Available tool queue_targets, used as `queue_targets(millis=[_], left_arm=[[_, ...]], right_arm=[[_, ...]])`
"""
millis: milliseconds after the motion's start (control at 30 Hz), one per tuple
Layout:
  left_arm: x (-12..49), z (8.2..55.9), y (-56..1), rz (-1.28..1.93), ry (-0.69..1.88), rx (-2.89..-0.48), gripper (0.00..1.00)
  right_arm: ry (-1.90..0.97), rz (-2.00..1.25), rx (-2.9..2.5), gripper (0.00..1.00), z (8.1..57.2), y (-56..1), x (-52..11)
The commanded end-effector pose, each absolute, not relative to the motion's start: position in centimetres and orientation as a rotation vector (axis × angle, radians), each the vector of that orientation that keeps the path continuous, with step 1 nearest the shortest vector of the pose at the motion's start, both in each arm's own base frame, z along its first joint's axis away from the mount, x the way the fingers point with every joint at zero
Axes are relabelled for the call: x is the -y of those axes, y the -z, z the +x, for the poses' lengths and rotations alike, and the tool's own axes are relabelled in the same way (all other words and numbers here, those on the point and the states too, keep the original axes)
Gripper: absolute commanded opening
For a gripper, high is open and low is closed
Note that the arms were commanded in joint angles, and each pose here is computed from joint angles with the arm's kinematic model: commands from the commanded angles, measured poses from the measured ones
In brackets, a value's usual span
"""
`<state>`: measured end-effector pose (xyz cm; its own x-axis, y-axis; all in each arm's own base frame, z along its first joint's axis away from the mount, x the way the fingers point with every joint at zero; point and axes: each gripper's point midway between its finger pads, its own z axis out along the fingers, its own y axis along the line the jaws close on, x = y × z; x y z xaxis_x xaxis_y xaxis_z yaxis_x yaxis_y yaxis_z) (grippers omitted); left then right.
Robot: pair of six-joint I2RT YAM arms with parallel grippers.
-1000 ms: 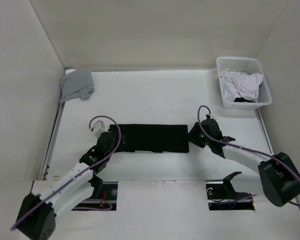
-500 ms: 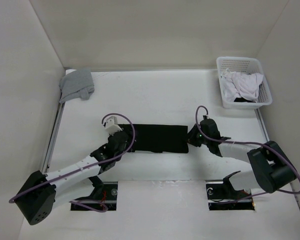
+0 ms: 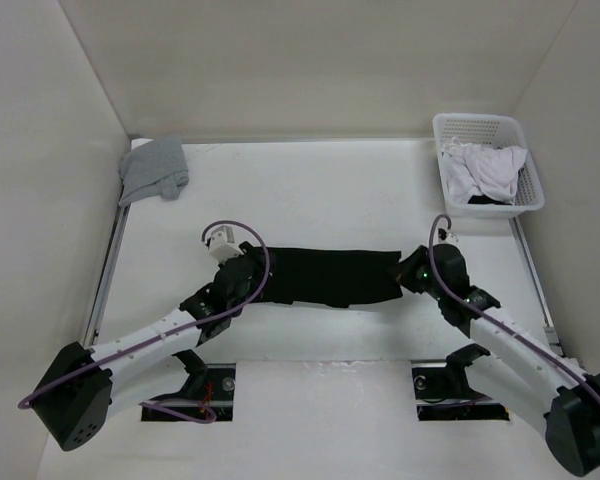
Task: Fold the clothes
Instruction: Fold the tank top
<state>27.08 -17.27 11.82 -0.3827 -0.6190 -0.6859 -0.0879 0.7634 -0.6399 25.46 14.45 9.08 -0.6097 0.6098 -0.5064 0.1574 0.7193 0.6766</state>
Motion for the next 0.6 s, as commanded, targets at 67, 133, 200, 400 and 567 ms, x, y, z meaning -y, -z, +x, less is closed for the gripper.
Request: queue_targets(millis=[67, 133, 200, 400, 567], left_arm=[[18.0, 28.3, -15.8, -0.527, 0.701, -1.806, 0.35], [17.6, 28.3, -16.2, -0.526, 0.701, -1.794, 0.35], [16.8, 28.1, -16.6, -0.535, 0.695, -1.778, 0.35], [12.7, 28.0, -17.2, -0.579, 0.632, -1.751, 0.36], [8.8, 27.8, -18.0, -0.649, 0.605, -1.699, 0.37]], right_arm=[[-0.676, 0.414, -2.208, 0.02, 25.0, -13.2, -16.1], [-0.690, 0.320, -2.220, 0.02, 25.1, -14.9, -19.1], [-0.711, 0.245, -2.226, 0.03, 25.5, -16.5, -22.5], [-0.769, 0.073, -2.280, 0.04, 27.3, -18.4, -32.7], [-0.790, -0.042, -2.360, 0.08, 28.3, -16.1, -40.9]])
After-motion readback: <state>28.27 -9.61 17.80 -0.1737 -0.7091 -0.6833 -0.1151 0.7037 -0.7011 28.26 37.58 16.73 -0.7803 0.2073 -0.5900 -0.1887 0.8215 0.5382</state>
